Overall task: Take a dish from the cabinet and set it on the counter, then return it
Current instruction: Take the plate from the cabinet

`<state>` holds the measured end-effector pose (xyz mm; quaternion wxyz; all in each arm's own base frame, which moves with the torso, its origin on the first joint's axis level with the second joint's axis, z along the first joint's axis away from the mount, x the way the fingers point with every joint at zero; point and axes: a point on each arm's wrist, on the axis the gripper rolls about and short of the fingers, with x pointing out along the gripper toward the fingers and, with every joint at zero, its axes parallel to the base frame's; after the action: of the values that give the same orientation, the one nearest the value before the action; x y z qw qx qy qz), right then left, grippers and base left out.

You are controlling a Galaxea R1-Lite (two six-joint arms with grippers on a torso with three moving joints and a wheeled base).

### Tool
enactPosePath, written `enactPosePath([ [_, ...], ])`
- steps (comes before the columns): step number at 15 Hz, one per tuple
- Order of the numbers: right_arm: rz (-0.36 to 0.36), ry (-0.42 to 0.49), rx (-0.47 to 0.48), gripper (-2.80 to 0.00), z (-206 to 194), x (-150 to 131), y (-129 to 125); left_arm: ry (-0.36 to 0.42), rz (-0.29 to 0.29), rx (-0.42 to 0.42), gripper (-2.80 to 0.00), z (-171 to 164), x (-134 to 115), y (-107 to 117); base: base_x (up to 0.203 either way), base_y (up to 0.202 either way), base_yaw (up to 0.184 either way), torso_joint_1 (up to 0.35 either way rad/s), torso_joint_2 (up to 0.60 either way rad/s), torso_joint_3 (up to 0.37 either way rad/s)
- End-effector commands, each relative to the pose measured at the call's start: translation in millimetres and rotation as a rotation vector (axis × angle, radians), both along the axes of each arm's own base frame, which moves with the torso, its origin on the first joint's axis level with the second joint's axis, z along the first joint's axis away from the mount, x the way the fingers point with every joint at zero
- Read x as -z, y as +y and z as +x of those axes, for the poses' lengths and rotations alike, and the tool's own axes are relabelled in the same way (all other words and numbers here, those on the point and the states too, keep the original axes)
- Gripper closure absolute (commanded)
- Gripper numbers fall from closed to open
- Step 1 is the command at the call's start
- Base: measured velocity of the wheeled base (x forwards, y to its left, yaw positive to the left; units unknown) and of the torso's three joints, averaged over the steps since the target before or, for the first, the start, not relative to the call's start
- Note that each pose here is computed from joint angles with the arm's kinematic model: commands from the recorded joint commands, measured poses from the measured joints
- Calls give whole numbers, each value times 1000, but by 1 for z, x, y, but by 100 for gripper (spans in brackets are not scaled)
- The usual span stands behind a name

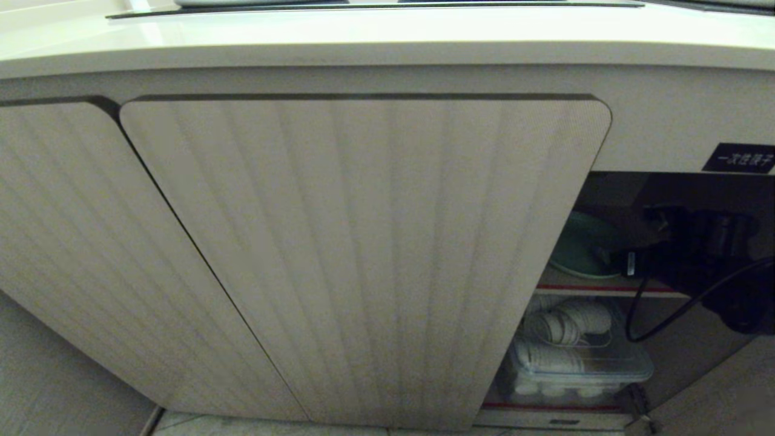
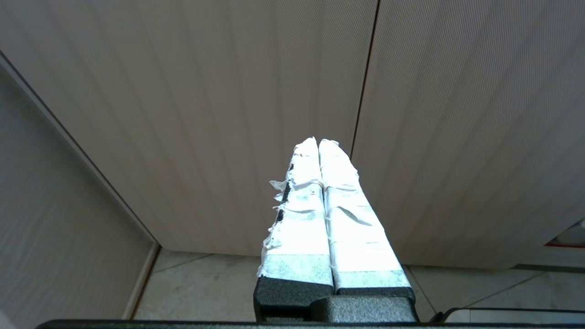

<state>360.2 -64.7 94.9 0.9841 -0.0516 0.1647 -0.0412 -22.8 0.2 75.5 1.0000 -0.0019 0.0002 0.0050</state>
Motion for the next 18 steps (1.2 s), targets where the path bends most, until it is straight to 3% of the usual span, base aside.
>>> enactPosePath([
  [1, 19, 10, 4, -280, 2, 5, 0, 0, -1, -1, 0, 0, 0, 0, 0, 0, 0, 0, 0, 0],
  [18, 119, 75, 26, -280, 10, 7, 3, 0, -1, 1, 0, 0, 0, 0, 0, 0, 0, 0, 0, 0],
])
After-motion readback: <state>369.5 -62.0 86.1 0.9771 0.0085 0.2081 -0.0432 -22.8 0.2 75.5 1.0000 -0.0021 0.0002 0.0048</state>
